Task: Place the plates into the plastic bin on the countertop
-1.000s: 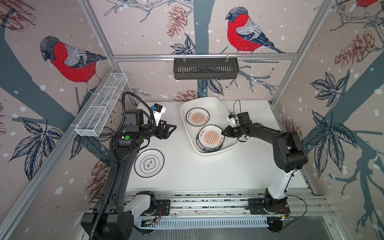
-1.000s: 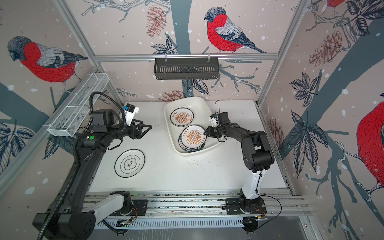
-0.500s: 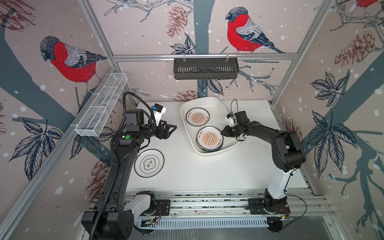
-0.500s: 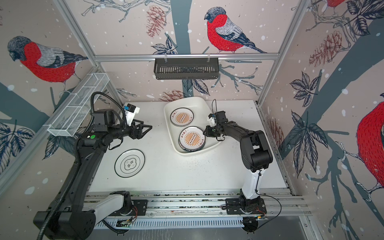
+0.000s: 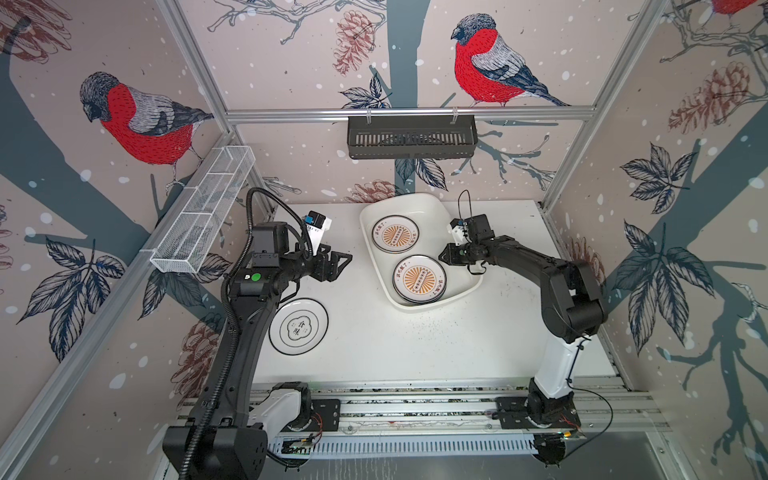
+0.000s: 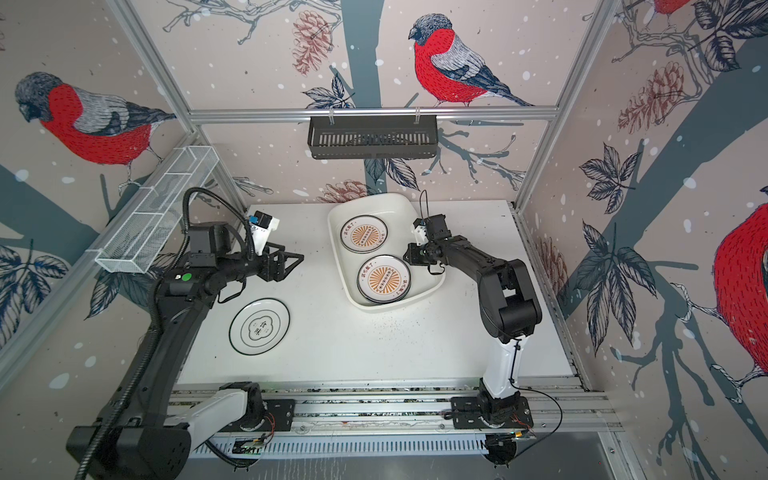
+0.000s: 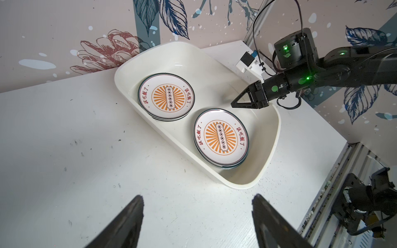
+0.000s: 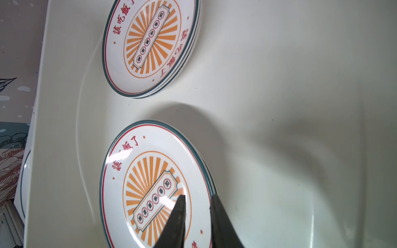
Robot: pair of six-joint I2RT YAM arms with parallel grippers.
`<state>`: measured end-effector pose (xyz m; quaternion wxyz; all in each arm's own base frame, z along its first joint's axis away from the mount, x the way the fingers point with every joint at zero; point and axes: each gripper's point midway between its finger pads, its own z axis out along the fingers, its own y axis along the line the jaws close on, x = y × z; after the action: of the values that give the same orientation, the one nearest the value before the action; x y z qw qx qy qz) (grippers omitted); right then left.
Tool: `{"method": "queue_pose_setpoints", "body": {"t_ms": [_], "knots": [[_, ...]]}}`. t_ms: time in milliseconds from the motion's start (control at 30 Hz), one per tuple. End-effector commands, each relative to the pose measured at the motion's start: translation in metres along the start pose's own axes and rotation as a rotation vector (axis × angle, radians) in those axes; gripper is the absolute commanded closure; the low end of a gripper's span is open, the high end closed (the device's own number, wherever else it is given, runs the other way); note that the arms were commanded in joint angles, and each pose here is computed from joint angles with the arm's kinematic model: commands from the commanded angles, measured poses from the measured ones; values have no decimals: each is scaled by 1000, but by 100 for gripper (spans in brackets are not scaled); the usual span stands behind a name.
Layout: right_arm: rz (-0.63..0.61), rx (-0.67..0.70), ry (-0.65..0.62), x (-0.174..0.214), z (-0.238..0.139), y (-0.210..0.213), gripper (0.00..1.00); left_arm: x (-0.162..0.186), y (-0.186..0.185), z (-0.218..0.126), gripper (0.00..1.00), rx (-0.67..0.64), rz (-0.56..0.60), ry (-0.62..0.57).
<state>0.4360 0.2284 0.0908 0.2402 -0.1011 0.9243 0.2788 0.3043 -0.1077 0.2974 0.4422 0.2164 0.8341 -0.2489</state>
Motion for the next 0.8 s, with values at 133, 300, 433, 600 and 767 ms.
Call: {"method": "queue_pose_setpoints", "body": {"t_ms": [133,300,433,600,767], "knots": [[-10,102,-51,-21,20,-4,77,30,30,-5,13,-201,21,59],[-1,80,-84,-23,16,3,77,52,49,-12,9,-325,60,101],[-1,56,-119,-21,-2,15,77,70,60,-12,8,-350,70,153],[13,-6,-176,-12,-32,35,75,99,71,-12,8,-369,97,258],[-15,-41,-209,3,-60,61,71,138,77,-21,5,-348,189,416]]}}
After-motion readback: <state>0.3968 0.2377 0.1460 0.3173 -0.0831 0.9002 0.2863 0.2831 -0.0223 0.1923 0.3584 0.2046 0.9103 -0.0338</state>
